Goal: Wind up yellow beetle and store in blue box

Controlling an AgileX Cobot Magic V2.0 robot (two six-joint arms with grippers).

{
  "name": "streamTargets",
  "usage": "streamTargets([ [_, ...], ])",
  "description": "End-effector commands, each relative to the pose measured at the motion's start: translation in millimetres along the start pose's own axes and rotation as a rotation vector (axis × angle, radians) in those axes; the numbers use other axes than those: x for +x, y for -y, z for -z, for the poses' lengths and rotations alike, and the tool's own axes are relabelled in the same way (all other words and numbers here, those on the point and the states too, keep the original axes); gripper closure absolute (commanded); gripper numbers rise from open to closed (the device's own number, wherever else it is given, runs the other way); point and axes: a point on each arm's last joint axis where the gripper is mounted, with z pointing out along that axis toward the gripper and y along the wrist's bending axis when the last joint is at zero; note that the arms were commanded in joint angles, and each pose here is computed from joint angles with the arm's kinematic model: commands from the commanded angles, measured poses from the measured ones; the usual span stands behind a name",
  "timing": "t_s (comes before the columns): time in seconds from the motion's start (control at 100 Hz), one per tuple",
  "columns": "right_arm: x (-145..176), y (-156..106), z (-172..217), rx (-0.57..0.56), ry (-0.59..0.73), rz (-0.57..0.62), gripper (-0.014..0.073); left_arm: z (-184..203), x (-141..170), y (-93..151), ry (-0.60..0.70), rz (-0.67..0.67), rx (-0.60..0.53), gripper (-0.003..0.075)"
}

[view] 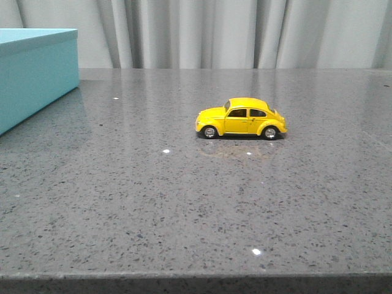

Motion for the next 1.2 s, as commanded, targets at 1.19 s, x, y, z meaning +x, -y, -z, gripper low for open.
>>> streamTargets([
  [1.19,-28,-4,6,-0.021,0.116,-0.042,0.0662,5,-31,0,0.123,0.03,0.006,0.0741],
])
